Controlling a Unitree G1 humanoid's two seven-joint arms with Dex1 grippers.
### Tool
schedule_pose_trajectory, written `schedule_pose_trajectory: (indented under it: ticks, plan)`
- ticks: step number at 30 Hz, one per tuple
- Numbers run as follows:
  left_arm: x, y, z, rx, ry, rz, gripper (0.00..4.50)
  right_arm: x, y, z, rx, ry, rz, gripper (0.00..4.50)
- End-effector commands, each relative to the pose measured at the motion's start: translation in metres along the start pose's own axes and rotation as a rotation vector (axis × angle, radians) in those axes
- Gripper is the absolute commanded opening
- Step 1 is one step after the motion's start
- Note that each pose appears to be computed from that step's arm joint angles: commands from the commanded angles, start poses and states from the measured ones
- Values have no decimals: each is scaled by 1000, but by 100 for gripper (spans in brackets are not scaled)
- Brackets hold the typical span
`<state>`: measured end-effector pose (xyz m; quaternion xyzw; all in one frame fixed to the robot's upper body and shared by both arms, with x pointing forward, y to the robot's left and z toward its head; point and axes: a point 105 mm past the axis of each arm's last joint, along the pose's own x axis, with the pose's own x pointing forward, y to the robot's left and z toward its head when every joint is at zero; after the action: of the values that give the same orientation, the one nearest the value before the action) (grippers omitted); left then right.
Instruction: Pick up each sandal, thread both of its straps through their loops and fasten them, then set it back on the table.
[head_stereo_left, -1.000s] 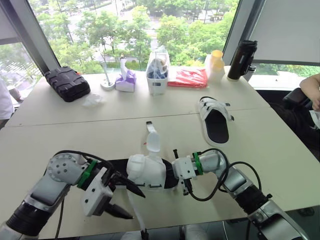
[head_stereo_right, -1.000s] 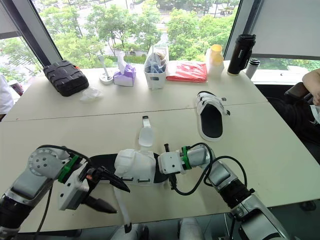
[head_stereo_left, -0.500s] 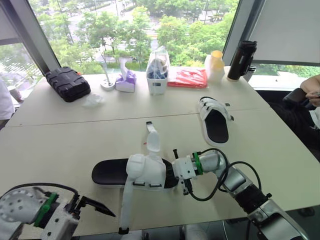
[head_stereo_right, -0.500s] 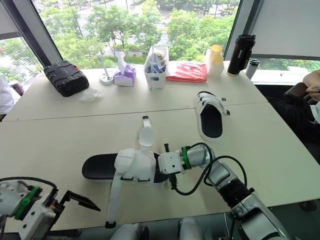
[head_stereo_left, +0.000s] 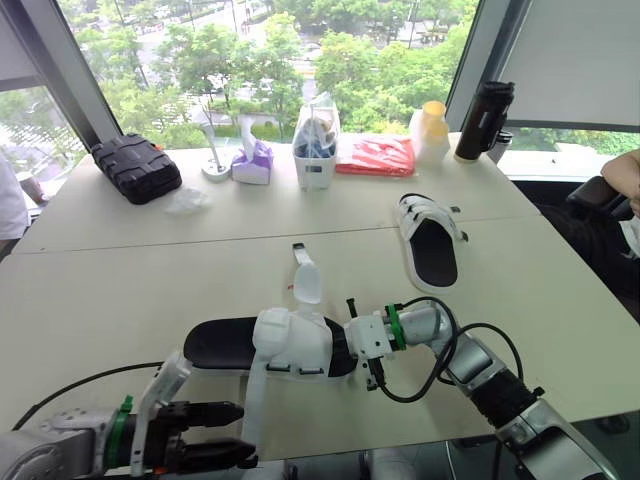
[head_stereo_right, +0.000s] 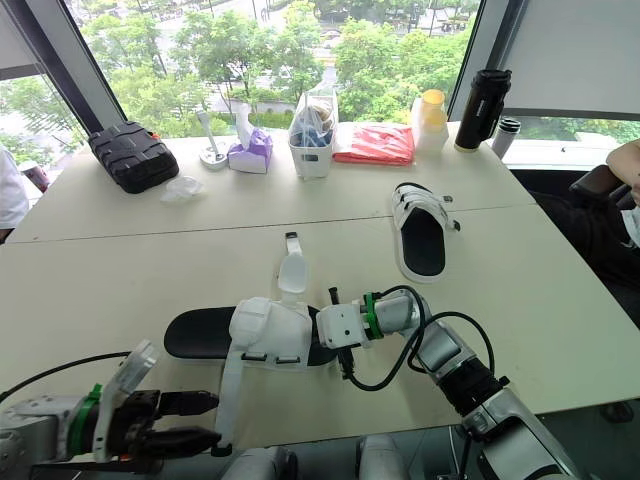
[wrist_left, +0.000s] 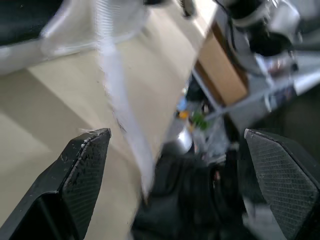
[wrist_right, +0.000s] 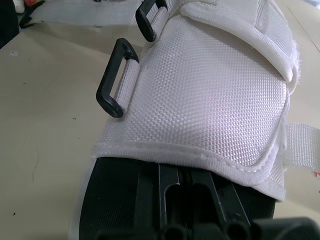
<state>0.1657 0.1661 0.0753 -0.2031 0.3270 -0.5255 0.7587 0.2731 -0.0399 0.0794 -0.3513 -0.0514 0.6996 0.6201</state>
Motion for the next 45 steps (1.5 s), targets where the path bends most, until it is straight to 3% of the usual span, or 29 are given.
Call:
schedule_pose_trajectory:
  ticks: [1,8,9,11,18,19,26,38,41,45]
  plan:
    - [4,5,-9,-39,27,0,447,-1,17,-20,58,85,53,0]
    - [22,3,-16,-93,48,-60,447,0,16,-21,53,92,50,0]
    - [23,1,-17,-88,54,-69,423,-1,16,-21,52,93,49,0]
    - [26,-2,-19,-86,57,-82,370,-1,17,-21,53,96,50,0]
    - [26,-4,-21,-93,73,-102,23,-4,17,-23,51,106,50,0]
    - [26,-3,-21,-94,70,-102,8,-4,17,-23,51,106,49,0]
    - [19,-5,4,-119,-2,-132,8,-3,16,-22,53,104,49,0]
    - [26,13,-14,-34,82,-47,8,-2,16,-23,49,105,49,0]
    - [27,14,-19,-9,95,-42,85,-2,16,-23,48,107,49,0]
    - [27,15,-16,-15,57,-41,271,-2,15,-22,46,107,49,0]
